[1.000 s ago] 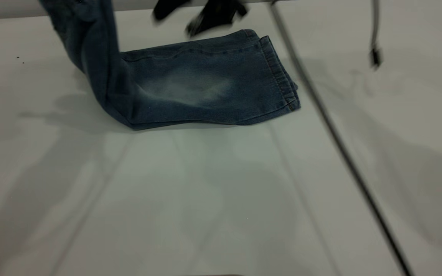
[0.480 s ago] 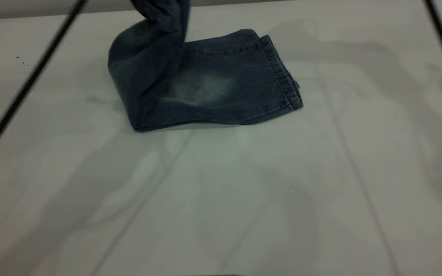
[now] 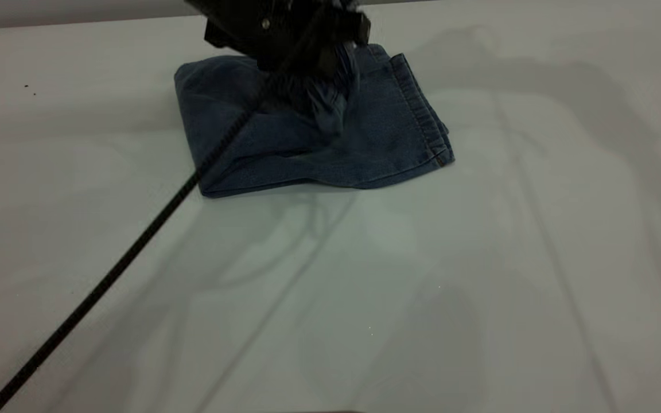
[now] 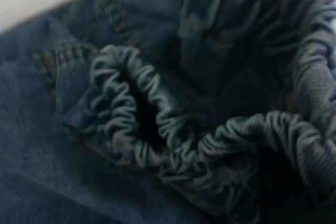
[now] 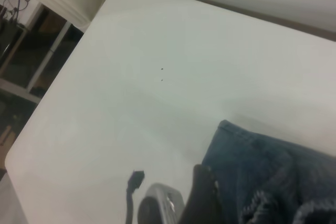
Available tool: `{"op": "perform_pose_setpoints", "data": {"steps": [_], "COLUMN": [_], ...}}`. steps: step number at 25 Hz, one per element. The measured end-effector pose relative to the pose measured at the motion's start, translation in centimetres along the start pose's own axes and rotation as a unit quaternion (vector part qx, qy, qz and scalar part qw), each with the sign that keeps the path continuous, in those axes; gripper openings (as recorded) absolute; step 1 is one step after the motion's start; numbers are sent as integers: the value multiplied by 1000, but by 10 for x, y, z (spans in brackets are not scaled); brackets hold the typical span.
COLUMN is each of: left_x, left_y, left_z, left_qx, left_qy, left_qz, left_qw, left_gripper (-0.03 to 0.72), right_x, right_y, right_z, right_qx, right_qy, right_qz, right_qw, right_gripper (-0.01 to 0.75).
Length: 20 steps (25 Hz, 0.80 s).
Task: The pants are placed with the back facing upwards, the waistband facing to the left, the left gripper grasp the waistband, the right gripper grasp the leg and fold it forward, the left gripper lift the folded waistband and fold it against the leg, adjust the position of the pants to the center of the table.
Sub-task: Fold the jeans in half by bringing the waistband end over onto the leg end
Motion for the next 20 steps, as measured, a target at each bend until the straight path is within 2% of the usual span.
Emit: {"op": "perform_pose_setpoints", "data": {"steps": [2, 8, 10, 13, 16, 20], "left_x": [-3, -1, 7, 28, 53, 79], "left_y": [1, -4, -12, -33, -61, -102], "left_z": [0, -2, -2, -3, 5, 42], "left_qx": [-2, -6, -8, -8, 0, 36], "left_qy": [13, 29, 42, 69, 89, 73], "left_qz": [9, 19, 10, -19, -55, -94], "left_qw": [1000, 999, 999, 997, 994, 992], "left_gripper": [164, 505, 582, 607, 584, 561], "right_x": [0, 0, 0, -2, -5, -11], "right_y": [-1, -1, -1, -2, -3, 0], "right_z": [-2, -4, -4, -7, -10, -10], "right_qx": [-2, -11, -14, -30, -41, -54], "right_qy": [0, -2, -4, -5, -6, -4], "right_qz": [-1, 2, 3, 9, 24, 44], "right_qw": [1000, 1000, 1000, 999, 999, 998], "right_gripper": [496, 496, 496, 496, 496, 496]}}
Point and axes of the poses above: a point on each arm's last joint axis where the gripper is mounted, y pointing out along that axis toward the gripper, z along the wrist's bending axis when the last joint is at zero, x = y × z, the point moved 3 cm from there along y, pointing out along that axis toward the gripper, and after that the axes turned 12 degrees about y, right-handed, at the moved point
